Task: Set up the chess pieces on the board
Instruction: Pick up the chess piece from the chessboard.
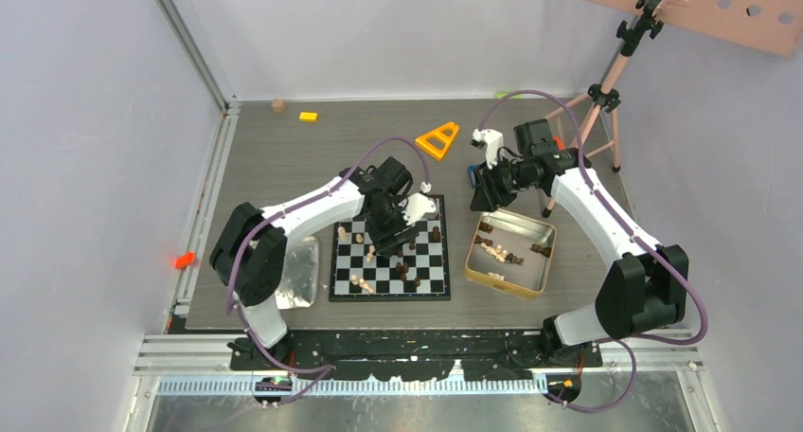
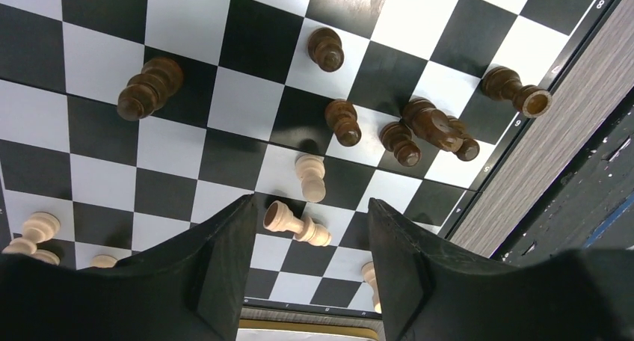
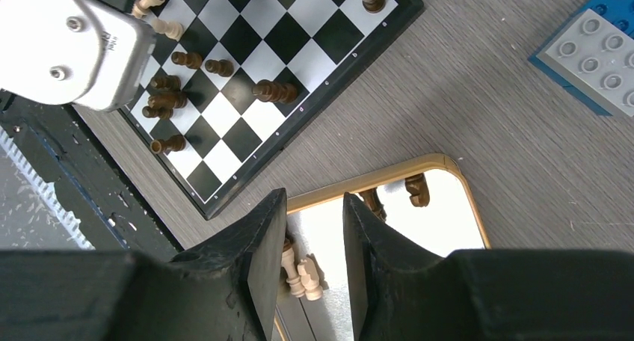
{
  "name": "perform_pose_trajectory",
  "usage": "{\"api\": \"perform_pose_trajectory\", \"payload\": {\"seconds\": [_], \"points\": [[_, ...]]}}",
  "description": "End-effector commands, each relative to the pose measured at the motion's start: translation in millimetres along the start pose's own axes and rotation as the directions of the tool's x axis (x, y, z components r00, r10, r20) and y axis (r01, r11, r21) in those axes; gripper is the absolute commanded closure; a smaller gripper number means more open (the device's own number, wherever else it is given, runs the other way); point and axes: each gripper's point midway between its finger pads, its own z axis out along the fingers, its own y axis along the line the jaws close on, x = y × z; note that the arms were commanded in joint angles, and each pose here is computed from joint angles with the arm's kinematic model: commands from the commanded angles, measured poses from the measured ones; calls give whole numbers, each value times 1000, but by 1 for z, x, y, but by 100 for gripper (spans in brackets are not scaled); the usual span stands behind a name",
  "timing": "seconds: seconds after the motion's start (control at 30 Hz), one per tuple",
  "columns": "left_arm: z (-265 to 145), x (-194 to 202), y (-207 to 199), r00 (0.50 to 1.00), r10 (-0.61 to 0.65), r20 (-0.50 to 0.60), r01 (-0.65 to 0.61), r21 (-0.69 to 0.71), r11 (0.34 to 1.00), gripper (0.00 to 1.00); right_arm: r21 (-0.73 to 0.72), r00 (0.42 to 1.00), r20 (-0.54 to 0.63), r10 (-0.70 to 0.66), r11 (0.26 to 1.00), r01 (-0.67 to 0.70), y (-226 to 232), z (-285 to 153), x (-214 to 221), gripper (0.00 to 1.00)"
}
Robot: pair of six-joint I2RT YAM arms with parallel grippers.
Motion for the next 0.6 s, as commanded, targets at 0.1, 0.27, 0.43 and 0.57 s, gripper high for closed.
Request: {"api": "perform_pose_trajectory", "payload": {"seconds": [0.1,0.27,0.43,0.57], "points": [[10,0,2,1000,1,-9,-1,8,1000,45,-28,998,49,-37,999,39,5,-1,-11,61],[17,6,-1,999,-2,-32,2,28,1000,52,-32,999,40,-30,999,32,3,1,-8,62],[19,5,1,1000,-7,-26,7,18,1000,58,-32,999,39,-29,999,30,3,1,-8,62],[19,1,4,1000,-12,-16,12,4,1000,67,-34,999,34,-29,999,30,3,2,-7,63]]}}
